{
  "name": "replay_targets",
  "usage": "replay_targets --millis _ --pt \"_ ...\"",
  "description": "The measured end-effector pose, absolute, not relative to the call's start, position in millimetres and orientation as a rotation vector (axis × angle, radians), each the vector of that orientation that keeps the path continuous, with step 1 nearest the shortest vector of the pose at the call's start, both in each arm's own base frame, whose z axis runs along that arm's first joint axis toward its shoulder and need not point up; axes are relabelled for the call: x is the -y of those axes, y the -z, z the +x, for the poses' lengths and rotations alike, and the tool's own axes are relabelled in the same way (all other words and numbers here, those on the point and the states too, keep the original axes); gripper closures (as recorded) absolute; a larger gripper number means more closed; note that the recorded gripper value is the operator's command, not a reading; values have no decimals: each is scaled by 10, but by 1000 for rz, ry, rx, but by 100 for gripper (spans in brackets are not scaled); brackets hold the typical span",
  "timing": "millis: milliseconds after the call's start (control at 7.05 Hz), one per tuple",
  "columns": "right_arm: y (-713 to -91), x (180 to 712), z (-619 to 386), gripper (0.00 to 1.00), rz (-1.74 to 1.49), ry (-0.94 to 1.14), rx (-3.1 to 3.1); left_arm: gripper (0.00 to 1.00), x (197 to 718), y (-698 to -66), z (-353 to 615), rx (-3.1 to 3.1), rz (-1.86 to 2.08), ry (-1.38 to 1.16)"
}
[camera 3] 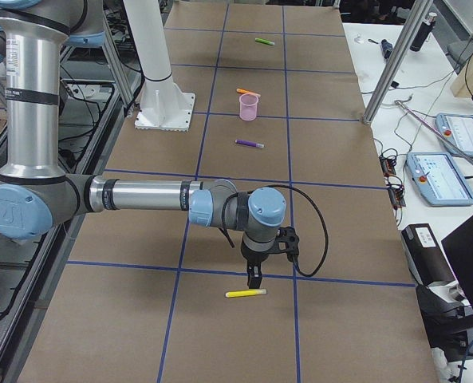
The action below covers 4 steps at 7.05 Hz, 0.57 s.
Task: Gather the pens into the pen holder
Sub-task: 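Lower the right gripper onto the yellow highlighter and close on it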
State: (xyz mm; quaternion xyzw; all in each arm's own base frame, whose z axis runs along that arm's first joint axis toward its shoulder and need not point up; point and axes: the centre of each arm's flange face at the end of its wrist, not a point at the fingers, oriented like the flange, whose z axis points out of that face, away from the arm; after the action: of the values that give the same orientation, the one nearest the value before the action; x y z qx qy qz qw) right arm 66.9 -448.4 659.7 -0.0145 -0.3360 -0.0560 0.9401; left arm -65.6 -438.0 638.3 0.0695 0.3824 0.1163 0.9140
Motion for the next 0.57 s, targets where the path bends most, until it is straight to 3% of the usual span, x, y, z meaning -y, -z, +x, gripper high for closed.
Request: replay_targets --millis 567 --pt "-6567 4500 673 0 -25 109 682 0 4423 -6246 -659 -780 170 -247"
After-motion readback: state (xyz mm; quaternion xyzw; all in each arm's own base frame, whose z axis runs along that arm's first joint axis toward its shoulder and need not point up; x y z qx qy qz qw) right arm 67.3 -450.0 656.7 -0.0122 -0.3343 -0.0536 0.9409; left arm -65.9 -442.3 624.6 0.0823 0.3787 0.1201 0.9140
